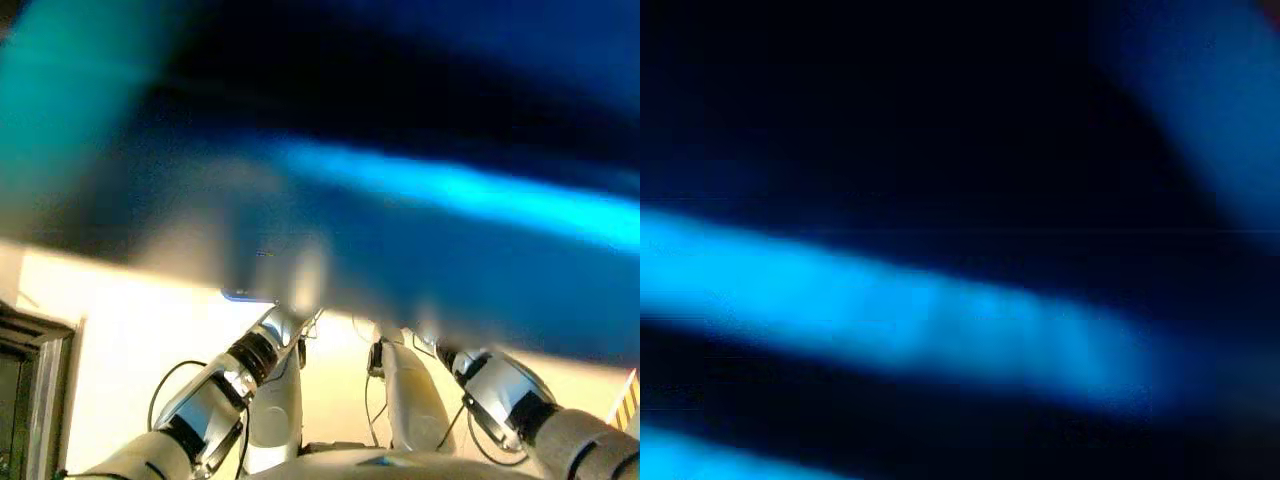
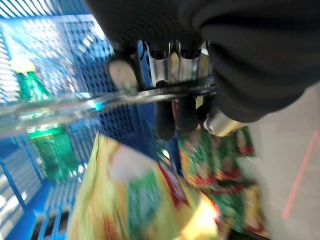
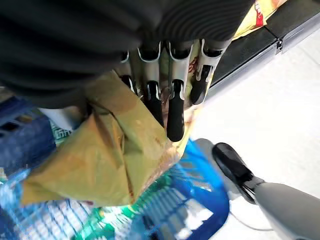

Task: Pick up the snacks into the basket

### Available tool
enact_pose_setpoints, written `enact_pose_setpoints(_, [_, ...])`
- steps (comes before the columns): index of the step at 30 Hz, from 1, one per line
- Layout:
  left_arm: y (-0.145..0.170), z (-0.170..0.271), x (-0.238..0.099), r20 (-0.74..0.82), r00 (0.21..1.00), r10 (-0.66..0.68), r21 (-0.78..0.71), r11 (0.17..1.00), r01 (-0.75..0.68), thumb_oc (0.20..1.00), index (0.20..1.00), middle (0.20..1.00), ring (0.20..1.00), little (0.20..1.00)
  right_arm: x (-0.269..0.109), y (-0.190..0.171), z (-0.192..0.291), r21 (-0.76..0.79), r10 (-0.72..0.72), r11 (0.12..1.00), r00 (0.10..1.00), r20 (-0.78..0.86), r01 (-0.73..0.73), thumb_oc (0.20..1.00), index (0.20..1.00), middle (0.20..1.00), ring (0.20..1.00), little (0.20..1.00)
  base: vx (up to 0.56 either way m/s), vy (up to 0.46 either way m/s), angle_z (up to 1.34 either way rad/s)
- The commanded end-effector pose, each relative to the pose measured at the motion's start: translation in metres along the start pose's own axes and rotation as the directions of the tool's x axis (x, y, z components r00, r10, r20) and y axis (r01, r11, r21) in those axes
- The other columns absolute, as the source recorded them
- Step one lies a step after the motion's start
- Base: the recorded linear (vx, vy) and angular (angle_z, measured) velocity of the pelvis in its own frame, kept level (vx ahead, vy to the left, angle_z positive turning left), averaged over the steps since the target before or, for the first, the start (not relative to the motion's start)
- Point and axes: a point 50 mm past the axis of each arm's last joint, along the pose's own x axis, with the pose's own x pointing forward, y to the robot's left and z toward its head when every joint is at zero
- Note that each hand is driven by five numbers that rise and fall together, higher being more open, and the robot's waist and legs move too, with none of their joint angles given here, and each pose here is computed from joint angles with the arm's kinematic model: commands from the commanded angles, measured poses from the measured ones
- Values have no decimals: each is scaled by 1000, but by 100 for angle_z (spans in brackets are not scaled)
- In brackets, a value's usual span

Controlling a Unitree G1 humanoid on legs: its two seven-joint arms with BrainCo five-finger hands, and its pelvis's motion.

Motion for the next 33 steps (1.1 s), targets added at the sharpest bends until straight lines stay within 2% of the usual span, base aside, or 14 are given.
enact_pose_setpoints(1, [-45, 90, -7, 362, 919, -154, -110, 972, 206, 200, 200, 200, 200, 200, 7, -12, 79, 73, -52, 997, 975, 215, 37, 200, 200, 200, 200, 200, -12, 37, -2])
enact_pose_setpoints(8, [-47, 123, -14, 473, 866, -161, -155, 953, 261, 200, 200, 200, 200, 200, 13, -38, 103, -101, -113, 984, 954, 278, 146, 200, 200, 200, 200, 200, -3, 31, 2])
enact_pose_setpoints(10, [-46, 131, -16, 496, 855, -151, -177, 946, 270, 200, 200, 200, 200, 200, 13, -43, 109, -207, -127, 958, 938, 324, 201, 200, 200, 200, 200, 200, 10, 41, 5])
enact_pose_setpoints(12, [-46, 138, -17, 519, 840, -159, -172, 943, 285, 200, 200, 200, 200, 200, 11, -39, 116, -337, -93, 912, 917, 387, 235, 200, 200, 200, 200, 200, 17, 17, 6])
enact_pose_setpoints(15, [-46, 148, -16, 538, 832, -137, -197, 939, 282, 200, 200, 200, 200, 200, 3, -23, 135, -351, -30, 912, 889, 458, 212, 200, 200, 200, 200, 200, 19, 7, 8])
enact_pose_setpoints(16, [-48, 146, -15, 527, 839, -138, -193, 942, 276, 200, 200, 200, 200, 200, 0, -18, 141, -334, -15, 923, 884, 467, 193, 294, 294, 294, 294, 294, 3, 14, 17])
enact_pose_setpoints(17, [-49, 143, -14, 515, 846, -139, -189, 944, 271, 200, 200, 200, 200, 200, -1, -17, 145, -319, -11, 930, 883, 469, 181, 573, 573, 573, 573, 573, 10, 20, 20])
enact_pose_setpoints(18, [-49, 141, -13, 504, 853, -138, -186, 947, 263, 200, 200, 200, 200, 200, -1, -16, 146, -310, -10, 935, 885, 465, 173, 1000, 1000, 1000, 1000, 1000, 10, 19, 27])
enact_pose_setpoints(28, [-42, 134, -6, 468, 876, -111, -183, 958, 219, 200, 200, 200, 200, 200, 7, -16, 108, -202, -34, 974, 947, 318, 102, 1000, 1000, 1000, 1000, 1000, -3, -2, 14])
enact_pose_setpoints(33, [-34, 109, 4, 373, 924, -85, -150, 977, 151, 200, 200, 200, 200, 200, 7, -5, 69, -86, -4, 996, 984, 181, 20, 1000, 1000, 1000, 1000, 1000, -5, -5, 3])
